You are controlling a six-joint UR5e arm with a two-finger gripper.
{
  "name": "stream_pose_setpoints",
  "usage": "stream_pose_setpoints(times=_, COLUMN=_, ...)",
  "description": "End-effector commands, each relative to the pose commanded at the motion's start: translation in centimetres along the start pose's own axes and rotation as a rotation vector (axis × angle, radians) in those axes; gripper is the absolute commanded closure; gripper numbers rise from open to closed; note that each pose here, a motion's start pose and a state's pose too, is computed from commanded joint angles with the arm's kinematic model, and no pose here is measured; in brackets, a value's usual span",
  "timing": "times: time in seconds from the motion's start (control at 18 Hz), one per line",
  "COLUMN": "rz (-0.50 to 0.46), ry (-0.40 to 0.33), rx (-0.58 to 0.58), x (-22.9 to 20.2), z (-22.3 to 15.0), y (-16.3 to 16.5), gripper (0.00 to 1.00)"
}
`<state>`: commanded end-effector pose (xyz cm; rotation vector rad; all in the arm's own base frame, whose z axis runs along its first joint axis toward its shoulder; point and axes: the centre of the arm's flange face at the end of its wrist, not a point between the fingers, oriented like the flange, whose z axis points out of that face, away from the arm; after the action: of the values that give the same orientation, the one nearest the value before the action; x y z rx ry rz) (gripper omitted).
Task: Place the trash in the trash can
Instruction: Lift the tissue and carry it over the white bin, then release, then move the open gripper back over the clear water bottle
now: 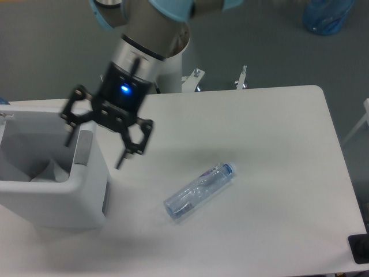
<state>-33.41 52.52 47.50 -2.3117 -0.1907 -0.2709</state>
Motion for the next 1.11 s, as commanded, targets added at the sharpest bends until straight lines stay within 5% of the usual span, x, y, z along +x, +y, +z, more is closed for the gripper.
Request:
stream_pose_setpoints(times=0.39, rz=-0.026, ry=-0.035, rx=-0.098, x=-8.3, z=1.7, y=8.0, gripper=0.0)
stream_pose_setpoints(times=0.67, rz=0.06, ry=-0.157, rx=-0.304, x=-11.2, z=4.6, y=11.2, gripper=0.0)
stream_pose_setpoints(times=1.11, rz=0.187, ry=-0.245, rx=-0.575, x=-9.0, z=13.0, y=12.6, gripper=0.0)
